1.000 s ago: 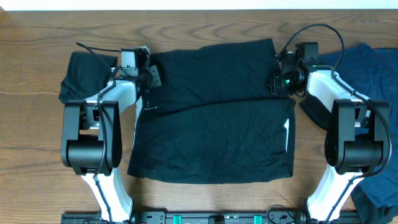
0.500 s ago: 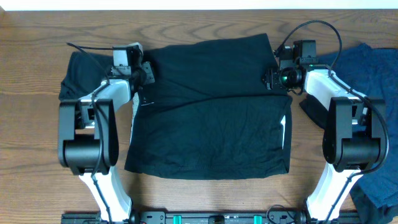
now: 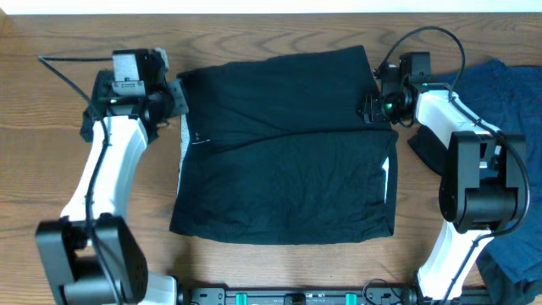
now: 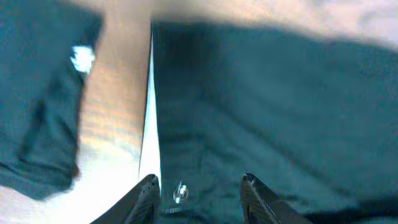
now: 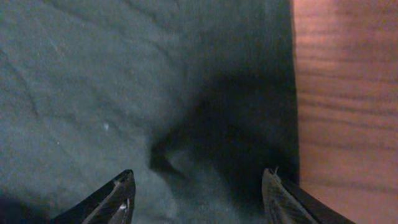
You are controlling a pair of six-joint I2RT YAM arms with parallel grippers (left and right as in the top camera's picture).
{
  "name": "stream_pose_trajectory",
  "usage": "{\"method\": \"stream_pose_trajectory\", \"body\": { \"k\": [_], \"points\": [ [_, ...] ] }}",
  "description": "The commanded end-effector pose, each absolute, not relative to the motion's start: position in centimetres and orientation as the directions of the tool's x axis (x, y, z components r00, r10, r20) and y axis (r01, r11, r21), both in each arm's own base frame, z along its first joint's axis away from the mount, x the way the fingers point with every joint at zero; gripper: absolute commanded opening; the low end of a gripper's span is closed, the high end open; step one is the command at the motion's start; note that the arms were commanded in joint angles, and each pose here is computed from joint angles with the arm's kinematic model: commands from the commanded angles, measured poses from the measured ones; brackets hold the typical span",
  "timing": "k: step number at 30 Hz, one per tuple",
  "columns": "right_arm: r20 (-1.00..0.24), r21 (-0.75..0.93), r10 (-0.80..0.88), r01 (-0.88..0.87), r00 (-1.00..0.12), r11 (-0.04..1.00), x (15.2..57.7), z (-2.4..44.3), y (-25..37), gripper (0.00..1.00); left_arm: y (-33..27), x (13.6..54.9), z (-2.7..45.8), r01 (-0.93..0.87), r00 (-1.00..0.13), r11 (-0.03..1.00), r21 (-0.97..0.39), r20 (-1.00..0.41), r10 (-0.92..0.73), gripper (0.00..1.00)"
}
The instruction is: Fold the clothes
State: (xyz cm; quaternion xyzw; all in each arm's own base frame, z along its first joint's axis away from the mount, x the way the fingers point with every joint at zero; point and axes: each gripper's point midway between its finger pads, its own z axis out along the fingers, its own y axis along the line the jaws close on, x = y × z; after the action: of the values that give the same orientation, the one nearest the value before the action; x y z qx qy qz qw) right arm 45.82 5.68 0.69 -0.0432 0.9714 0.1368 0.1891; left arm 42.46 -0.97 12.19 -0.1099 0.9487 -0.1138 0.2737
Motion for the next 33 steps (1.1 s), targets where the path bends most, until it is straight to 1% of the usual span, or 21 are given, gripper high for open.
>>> {"method": "stream_pose_trajectory", "body": {
  "k": [1,4,8,17,25,26,28,30,33],
  "points": [
    [-0.336,0.237,-0.037,-0.123,-0.941,0.964,45.1,-0.5,5.3,0.64,-0.9,40.9,6.6,-0.182,-0.897,0.947,-0.266,-0.35,-0.271,0.45],
    [-0.328,0.238,-0.037,-0.12,-0.944,0.964,44.9,-0.5,5.3,0.64,-1.3,40.4,3.8,-0.174,-0.927,0.941,-0.292,-0.275,-0.256,0.5],
    [-0.327,0.238,-0.037,-0.12,-0.944,0.964,44.8,-0.5,5.3,0.64,-1.6,39.9,1.7,-0.162,-0.945,0.931,-0.326,-0.219,-0.241,0.5],
    [-0.327,0.235,-0.039,-0.121,-0.944,0.964,44.8,-0.6,5.3,0.64,-1.8,39.6,1.4,-0.166,-0.95,0.922,-0.349,-0.196,-0.245,0.5],
    [-0.327,0.235,-0.037,-0.119,-0.944,0.965,44.8,-0.6,5.2,0.64,-1.9,39.4,-0.1,-0.176,-0.955,0.921,-0.348,-0.166,-0.246,0.49],
    [-0.327,0.235,-0.037,-0.119,-0.944,0.965,44.8,-0.6,5.2,0.64,-1.9,39.4,-0.1,-0.177,-0.955,0.921,-0.348,-0.165,-0.246,0.41],
    [-0.327,0.234,-0.037,-0.119,-0.944,0.965,44.9,-0.6,5.2,0.64,-1.9,39.5,0.1,-0.175,-0.954,0.921,-0.349,-0.171,-0.246,0.31],
    [-0.327,0.235,-0.037,-0.119,-0.944,0.965,44.9,-0.6,5.2,0.64,-1.9,39.5,0.4,-0.173,-0.953,0.921,-0.349,-0.177,-0.246,0.26],
    [-0.327,0.235,-0.037,-0.119,-0.944,0.965,44.8,-0.6,5.2,0.64,-1.8,39.6,0.8,-0.17,-0.952,0.921,-0.35,-0.185,-0.245,0.24]
  ]
}}
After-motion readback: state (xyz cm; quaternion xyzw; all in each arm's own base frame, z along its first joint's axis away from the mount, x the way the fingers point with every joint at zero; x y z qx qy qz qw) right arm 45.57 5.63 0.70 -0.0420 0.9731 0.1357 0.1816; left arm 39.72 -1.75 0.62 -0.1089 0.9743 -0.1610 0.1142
